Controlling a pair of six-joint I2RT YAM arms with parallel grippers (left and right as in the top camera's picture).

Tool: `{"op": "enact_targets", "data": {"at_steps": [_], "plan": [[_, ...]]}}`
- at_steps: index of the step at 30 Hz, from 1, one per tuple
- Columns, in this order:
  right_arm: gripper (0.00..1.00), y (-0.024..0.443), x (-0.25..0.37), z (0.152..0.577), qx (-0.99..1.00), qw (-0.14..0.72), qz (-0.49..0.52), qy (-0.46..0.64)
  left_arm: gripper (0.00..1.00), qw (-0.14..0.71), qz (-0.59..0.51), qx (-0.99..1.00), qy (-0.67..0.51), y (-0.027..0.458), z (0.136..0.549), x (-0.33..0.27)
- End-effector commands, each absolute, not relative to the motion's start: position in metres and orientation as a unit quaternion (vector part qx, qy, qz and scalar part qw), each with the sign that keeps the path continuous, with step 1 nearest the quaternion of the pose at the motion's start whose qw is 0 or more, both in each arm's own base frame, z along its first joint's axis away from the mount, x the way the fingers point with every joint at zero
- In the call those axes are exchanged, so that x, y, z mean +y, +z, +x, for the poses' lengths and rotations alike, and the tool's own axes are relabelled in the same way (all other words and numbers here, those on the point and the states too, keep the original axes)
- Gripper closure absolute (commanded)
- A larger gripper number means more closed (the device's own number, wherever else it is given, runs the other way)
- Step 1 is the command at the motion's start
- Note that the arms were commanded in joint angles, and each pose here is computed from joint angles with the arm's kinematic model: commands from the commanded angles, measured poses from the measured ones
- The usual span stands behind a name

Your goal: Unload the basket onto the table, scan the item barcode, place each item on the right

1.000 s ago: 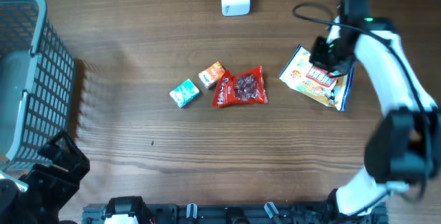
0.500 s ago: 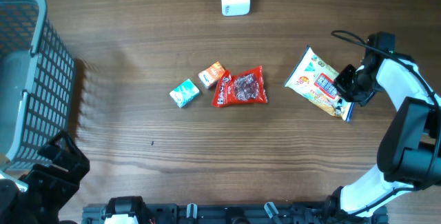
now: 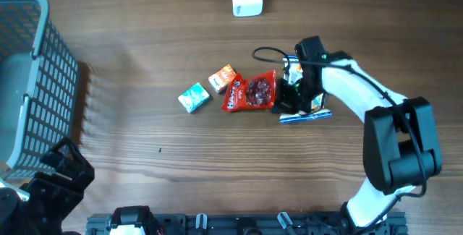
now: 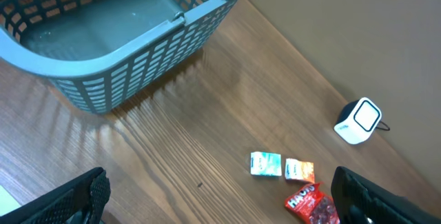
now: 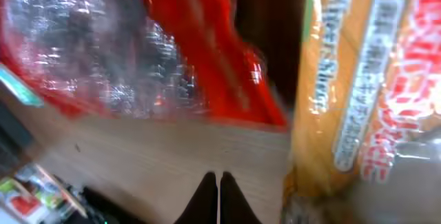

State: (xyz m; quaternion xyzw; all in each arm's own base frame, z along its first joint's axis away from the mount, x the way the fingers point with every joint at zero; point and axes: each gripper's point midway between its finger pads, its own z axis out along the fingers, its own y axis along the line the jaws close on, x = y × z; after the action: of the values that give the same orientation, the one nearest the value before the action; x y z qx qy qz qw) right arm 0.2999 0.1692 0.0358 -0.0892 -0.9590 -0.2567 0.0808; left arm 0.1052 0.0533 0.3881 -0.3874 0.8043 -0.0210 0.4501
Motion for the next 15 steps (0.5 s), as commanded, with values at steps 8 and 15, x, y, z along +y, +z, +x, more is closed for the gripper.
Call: {"op": "enact_targets", "data": {"at_steps": [8, 15], "plan": [[0.96, 0.104, 0.061, 0.408, -0.949, -0.131, -0.068, -0.277, 0.00, 0.454, -0.397, 0.798, -0.018, 0.389, 0.104, 0.056], [0.96, -0.006, 0.112, 0.415, -0.859, -0.058, -0.046, -0.506, 0.00, 0.454, -0.397, 0.798, -0.018, 0.389, 0.104, 0.056]]}}
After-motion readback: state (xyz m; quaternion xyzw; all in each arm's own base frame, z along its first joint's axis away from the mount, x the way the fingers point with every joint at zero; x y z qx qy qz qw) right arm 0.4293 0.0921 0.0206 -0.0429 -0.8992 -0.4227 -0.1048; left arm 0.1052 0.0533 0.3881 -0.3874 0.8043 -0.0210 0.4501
